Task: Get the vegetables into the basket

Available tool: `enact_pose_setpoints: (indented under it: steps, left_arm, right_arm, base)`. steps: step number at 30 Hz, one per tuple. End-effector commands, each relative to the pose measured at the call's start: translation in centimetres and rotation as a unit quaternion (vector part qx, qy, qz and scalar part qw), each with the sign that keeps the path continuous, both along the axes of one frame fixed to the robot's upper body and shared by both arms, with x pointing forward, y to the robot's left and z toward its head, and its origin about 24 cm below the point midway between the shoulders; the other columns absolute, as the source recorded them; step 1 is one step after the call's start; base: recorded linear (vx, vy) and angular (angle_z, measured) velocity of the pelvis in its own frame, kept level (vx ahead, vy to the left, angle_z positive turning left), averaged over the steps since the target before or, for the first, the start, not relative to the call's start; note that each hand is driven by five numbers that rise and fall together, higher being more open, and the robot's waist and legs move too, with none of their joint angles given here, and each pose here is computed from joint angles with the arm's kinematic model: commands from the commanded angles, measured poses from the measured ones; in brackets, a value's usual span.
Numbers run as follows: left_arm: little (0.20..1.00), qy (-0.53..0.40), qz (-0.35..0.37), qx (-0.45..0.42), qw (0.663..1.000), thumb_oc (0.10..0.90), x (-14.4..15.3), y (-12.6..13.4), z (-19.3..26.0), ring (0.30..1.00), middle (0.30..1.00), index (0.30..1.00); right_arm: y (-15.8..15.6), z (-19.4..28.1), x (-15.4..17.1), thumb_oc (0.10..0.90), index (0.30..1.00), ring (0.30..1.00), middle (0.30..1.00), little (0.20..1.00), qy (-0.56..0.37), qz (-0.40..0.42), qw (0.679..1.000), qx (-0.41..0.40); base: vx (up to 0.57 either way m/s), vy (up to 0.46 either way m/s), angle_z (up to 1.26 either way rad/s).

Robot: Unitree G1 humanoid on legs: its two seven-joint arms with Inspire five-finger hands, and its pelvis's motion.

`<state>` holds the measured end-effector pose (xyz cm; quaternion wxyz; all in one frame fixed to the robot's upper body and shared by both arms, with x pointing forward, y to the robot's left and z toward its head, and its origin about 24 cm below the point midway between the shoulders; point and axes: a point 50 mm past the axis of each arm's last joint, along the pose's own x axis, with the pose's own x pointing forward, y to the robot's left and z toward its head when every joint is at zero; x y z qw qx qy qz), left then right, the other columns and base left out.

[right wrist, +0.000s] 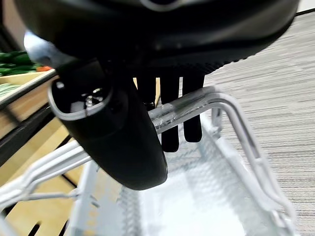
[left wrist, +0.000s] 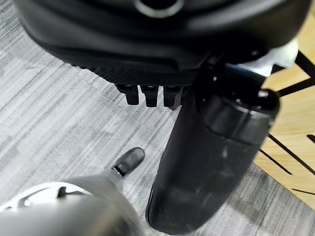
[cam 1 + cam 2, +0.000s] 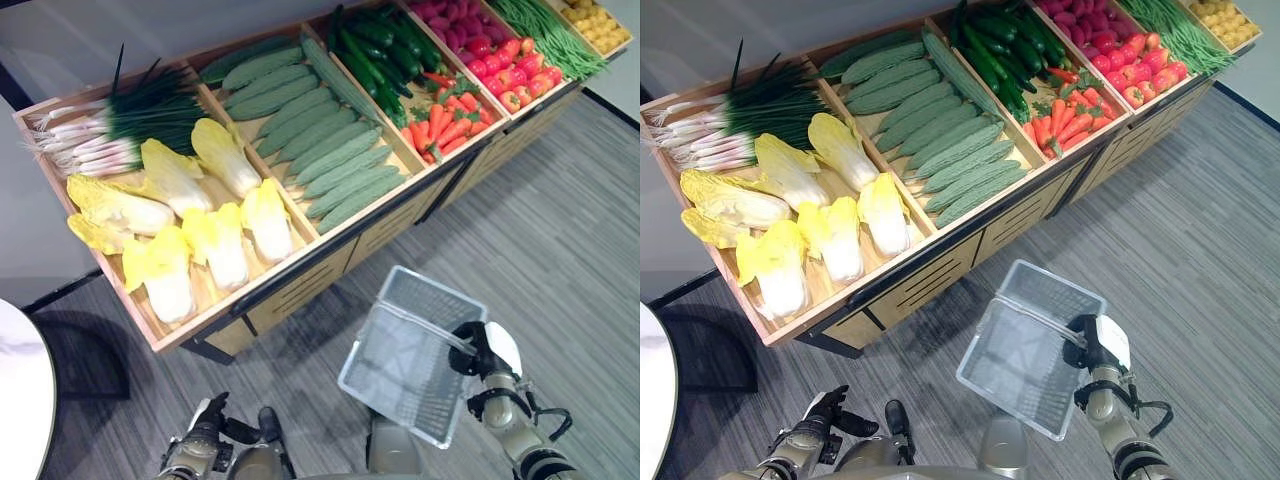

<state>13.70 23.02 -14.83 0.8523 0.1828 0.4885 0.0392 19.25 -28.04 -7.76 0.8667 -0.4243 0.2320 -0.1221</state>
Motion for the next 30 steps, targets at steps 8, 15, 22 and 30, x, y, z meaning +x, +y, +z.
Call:
enact_pose_setpoints:
  steps: [8, 15, 22, 30]
  left_arm:
    - [1.000, -0.013, -0.010, -0.029, 0.999, 0.900, 0.9, -2.8, -0.2, 1.000, 1.000, 1.000]
    - [1.000, 0.004, 0.050, -0.028, 0.998, 0.900, -0.5, -3.3, -0.8, 1.000, 1.000, 1.000]
    - [1.000, 0.033, 0.204, 0.026, 0.978, 0.900, -3.7, -1.8, -1.4, 1.000, 1.000, 1.000]
    - [1.000, 0.032, 0.464, 0.097, 0.880, 0.900, -7.2, 2.3, -0.8, 1.000, 1.000, 1.000]
  right_arm:
    - [-6.1, 4.3, -0.8, 0.400, 0.300, 0.300, 0.300, 0.300, -0.088, -0.077, 0.990, -0.075]
    - [-5.0, 1.3, -3.2, 0.400, 0.300, 0.300, 0.300, 0.300, -0.033, -0.082, 0.994, -0.056]
    - [-2.5, -2.1, -5.4, 0.400, 0.300, 0.300, 0.300, 0.300, 0.036, -0.094, 0.995, -0.019]
    - [-0.6, -4.5, -8.1, 0.400, 0.300, 0.300, 0.300, 0.300, 0.090, -0.134, 0.987, 0.022]
  base:
    - [0.10, -0.360, 0.59]
    - [0.04, 0.006, 0.36]
    - [0.03, 0.092, 0.04]
    - [0.00, 0.053, 0.00]
